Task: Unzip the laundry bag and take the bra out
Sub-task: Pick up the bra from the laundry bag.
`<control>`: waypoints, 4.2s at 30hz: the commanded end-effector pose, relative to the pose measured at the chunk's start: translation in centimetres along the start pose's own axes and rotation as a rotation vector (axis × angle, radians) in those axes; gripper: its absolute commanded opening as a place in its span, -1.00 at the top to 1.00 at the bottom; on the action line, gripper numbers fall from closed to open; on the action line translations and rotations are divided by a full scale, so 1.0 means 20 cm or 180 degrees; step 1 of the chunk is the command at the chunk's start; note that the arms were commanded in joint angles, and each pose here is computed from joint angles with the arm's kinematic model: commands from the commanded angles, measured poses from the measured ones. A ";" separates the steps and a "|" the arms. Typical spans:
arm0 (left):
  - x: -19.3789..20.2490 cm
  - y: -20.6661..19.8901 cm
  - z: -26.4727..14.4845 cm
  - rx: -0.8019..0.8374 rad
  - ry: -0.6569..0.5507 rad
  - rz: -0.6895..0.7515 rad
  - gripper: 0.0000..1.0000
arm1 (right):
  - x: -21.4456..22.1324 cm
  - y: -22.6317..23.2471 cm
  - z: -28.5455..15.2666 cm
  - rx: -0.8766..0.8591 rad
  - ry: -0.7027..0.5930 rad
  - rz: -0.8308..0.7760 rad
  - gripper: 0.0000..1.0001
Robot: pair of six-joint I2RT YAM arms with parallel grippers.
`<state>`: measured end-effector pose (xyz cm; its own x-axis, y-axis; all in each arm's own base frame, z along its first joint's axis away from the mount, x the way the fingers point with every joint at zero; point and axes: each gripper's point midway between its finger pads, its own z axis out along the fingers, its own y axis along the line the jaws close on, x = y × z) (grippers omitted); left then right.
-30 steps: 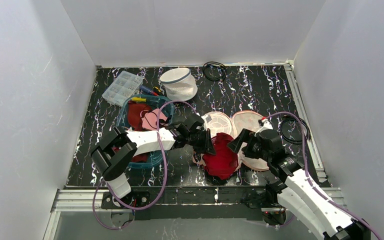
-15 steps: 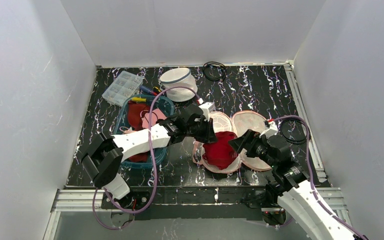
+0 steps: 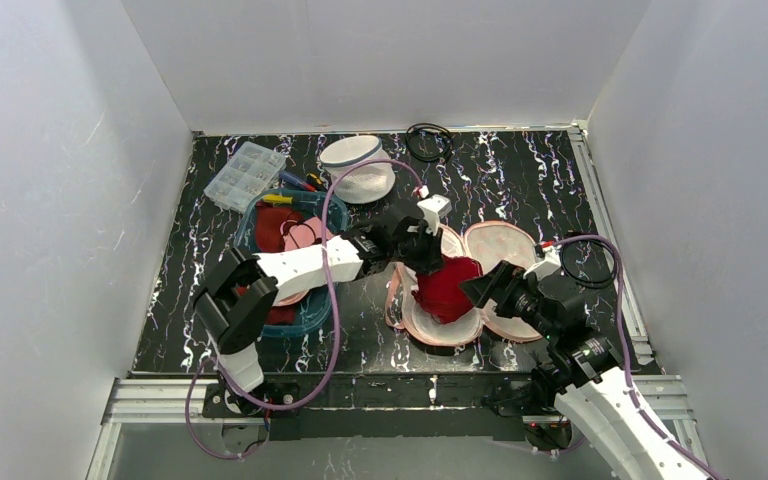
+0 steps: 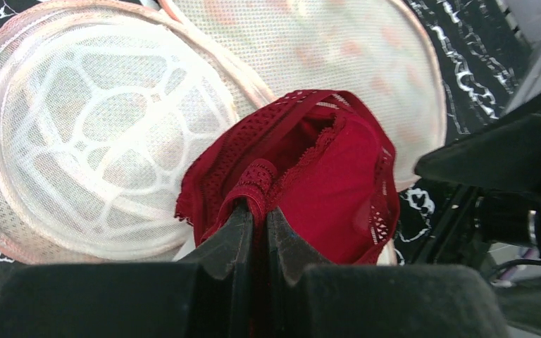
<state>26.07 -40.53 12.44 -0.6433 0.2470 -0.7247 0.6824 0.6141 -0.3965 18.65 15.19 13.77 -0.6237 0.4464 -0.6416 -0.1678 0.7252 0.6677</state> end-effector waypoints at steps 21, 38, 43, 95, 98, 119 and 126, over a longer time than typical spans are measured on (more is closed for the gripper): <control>-0.10 0.13 0.05 0.0033 -0.0167 -0.0173 -0.06 | -0.05 -0.12 0.19 0.0378 -0.0139 -0.0009 -0.93; -0.07 0.16 -0.46 -0.0404 -0.0858 -0.0877 -0.37 | -0.05 -0.10 0.35 0.0260 0.0043 -0.0300 -0.67; -0.03 0.14 -0.68 -0.0356 -0.1172 -0.1113 -0.55 | -0.03 -0.06 0.38 0.0155 0.0167 -0.0324 -0.20; -0.15 -0.43 -1.06 0.1117 -0.0560 0.0214 -0.36 | -0.24 0.95 -0.16 -0.2289 0.0814 -0.0727 0.62; -0.14 -0.45 -1.04 0.1180 -0.0492 0.0168 0.01 | -0.25 0.95 -0.16 -0.2284 0.0803 -0.0725 0.61; -0.43 0.07 -1.44 -0.1087 -0.1485 -0.0318 1.00 | -0.51 0.74 -0.23 -0.0886 0.0042 -0.0885 -0.97; -0.56 0.28 -1.69 -0.1901 -0.1844 -0.0787 1.00 | -0.37 0.52 -0.18 -0.0723 -0.0160 -0.0522 -0.97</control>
<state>23.23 -19.06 37.15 -0.3940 -0.2075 -0.8954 0.3803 0.8500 -0.3644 17.84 18.55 30.52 -0.5231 0.2982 -0.7984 -0.5349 0.6144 0.5800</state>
